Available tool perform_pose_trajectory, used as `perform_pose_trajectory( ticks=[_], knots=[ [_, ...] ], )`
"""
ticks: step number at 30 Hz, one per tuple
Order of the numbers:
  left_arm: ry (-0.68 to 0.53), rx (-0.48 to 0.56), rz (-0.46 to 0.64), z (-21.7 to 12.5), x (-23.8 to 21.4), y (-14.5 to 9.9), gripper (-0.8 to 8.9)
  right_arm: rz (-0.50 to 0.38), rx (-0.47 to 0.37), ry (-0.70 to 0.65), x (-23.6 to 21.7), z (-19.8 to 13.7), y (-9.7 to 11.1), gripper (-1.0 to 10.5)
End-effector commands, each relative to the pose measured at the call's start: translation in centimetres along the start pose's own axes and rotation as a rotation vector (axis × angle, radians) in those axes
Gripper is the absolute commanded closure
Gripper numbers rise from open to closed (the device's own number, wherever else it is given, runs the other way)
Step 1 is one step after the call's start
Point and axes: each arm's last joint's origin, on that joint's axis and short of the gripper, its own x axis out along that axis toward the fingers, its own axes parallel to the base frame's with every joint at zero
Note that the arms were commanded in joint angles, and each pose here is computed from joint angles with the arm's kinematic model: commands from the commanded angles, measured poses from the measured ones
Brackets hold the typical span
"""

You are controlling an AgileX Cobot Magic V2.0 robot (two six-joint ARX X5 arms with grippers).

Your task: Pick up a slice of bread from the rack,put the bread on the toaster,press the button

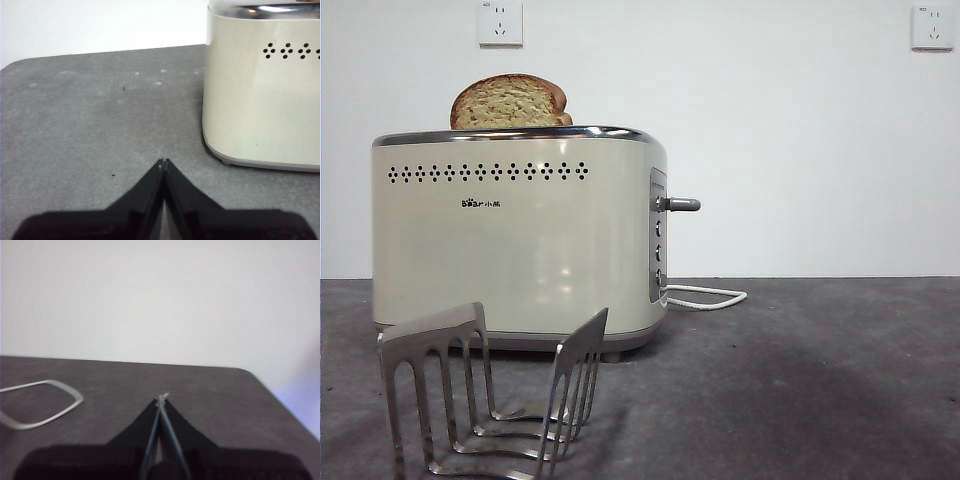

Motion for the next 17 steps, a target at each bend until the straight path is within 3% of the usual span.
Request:
perform_pose_trajectory(
  ticks=[1,17],
  knots=[
    [-0.002,0.005,-0.004,-0.2,0.1,0.0,8.17,0.047,-0.028,-0.005,0.0,-2.4,0.4,9.5],
    [-0.002,0.005,-0.004,-0.2,0.1,0.0,8.17,0.063,-0.041,0.057,0.0,-9.9,1.3,9.5]
  ],
)
